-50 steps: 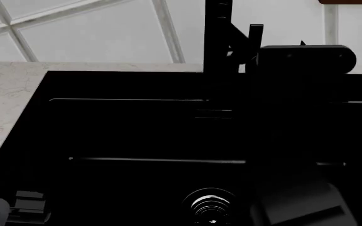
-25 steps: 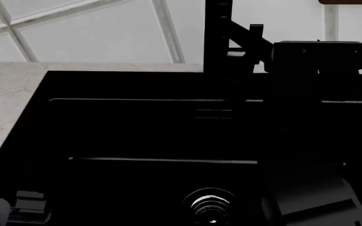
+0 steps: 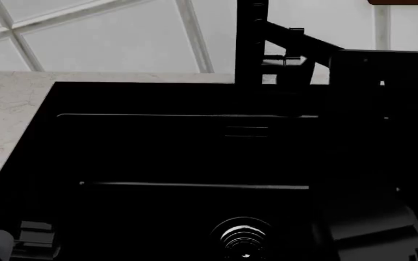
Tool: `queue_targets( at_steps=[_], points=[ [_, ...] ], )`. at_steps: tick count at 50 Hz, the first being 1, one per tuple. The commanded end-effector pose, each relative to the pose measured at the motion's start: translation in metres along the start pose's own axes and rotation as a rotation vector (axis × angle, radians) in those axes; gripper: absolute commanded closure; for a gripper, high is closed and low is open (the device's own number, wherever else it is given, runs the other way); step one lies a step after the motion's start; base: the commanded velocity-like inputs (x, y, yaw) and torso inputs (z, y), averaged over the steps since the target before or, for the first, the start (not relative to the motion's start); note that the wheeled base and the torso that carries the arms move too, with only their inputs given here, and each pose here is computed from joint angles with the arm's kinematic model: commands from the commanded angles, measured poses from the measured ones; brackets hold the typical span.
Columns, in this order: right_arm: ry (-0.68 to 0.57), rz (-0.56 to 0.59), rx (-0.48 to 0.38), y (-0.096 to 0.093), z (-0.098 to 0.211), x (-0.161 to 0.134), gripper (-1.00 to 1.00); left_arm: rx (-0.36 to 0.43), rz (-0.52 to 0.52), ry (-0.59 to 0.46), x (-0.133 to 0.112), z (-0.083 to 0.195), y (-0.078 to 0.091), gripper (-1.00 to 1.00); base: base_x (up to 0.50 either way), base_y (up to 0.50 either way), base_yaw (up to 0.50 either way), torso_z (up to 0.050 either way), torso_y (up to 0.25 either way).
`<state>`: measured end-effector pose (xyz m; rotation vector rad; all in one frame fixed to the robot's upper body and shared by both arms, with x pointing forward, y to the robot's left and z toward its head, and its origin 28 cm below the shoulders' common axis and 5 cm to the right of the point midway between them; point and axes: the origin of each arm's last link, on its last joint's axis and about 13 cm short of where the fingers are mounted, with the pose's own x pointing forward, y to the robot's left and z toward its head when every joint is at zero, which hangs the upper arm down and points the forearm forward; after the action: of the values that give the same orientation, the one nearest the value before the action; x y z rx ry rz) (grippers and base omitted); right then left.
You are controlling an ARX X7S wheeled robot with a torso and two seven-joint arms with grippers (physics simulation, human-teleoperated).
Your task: Turn the sink spout to the right.
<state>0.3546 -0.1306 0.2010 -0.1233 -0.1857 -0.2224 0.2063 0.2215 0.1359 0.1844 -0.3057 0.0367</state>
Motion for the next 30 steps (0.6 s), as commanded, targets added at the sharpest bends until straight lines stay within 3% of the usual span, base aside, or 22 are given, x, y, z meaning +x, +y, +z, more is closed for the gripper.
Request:
queue_targets(
  at_steps=[1, 30],
  points=[
    [0.012, -0.027, -0.01, -0.004, -0.004, 0.006, -1.0, 0.004, -0.001, -0.001, 0.0, -0.001, 0.0, -1.0, 0.0, 0.0, 0.0, 0.0, 0.0],
    [0.034, -0.091, -0.029, -0.018, -0.007, 0.018, -1.0, 0.011, -0.001, 0.001, 0.0, -0.001, -0.001, -1.0, 0.0, 0.0, 0.0, 0.0, 0.0]
  ],
)
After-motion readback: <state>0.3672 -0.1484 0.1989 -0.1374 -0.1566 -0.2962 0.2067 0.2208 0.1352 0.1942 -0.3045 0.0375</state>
